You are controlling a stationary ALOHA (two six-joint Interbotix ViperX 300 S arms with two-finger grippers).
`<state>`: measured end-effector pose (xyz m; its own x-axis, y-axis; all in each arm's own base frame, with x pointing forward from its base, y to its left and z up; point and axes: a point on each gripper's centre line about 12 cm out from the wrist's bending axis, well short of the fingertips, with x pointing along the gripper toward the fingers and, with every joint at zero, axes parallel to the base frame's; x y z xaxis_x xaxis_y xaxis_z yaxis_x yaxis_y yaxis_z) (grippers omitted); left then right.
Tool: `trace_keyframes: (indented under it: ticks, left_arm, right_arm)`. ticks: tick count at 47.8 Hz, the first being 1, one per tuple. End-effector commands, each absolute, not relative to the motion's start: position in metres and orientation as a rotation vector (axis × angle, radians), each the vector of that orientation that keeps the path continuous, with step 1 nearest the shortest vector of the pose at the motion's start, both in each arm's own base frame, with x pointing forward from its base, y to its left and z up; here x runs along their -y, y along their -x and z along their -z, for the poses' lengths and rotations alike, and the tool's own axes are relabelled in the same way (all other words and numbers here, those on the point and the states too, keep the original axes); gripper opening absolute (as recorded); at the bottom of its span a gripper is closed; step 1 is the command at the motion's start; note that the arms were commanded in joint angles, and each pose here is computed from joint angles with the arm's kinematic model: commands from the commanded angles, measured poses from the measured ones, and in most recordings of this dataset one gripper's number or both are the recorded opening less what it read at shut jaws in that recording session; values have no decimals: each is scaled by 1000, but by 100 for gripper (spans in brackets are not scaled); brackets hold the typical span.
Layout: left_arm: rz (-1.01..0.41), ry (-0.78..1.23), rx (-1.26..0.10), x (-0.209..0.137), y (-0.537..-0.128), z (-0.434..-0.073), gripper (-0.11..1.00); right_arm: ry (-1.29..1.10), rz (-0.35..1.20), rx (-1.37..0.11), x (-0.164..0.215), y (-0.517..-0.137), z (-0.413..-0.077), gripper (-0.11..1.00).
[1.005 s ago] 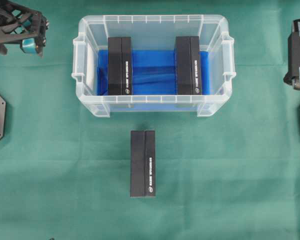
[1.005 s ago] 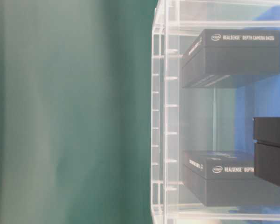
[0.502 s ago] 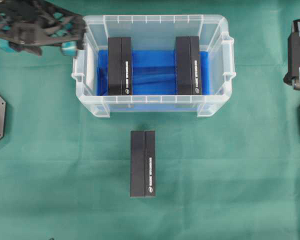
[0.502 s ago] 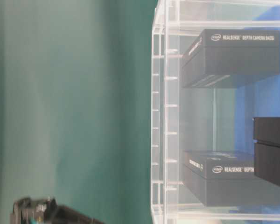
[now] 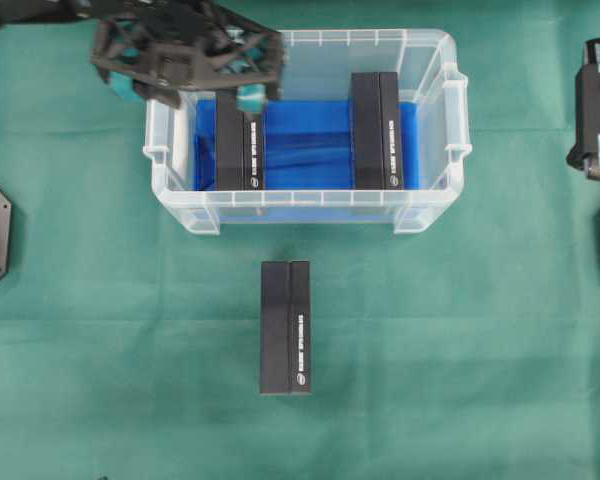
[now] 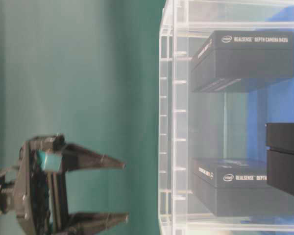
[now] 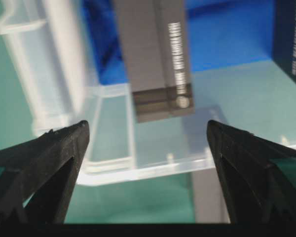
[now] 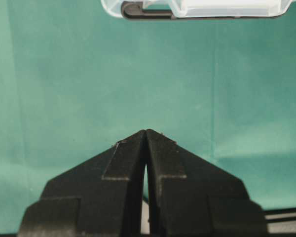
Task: Take the box out of the case with the left arm.
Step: 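Move the open left gripper over the left black box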
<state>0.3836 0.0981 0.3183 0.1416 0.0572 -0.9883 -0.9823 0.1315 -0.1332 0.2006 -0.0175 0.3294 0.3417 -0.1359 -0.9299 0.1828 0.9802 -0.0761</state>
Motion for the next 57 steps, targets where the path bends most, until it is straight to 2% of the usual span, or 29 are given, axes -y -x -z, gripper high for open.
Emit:
trace_keyframes:
  ticks: [1, 57]
  left_arm:
    - [-1024, 1147, -1070, -98, -390, -334, 93]
    - [-1062, 1161, -1080, -100, -387, -324, 93]
  right_arm:
    - [-44, 208, -1195, 18, -201, -332, 3]
    - [-49, 209, -1193, 18, -201, -333, 3]
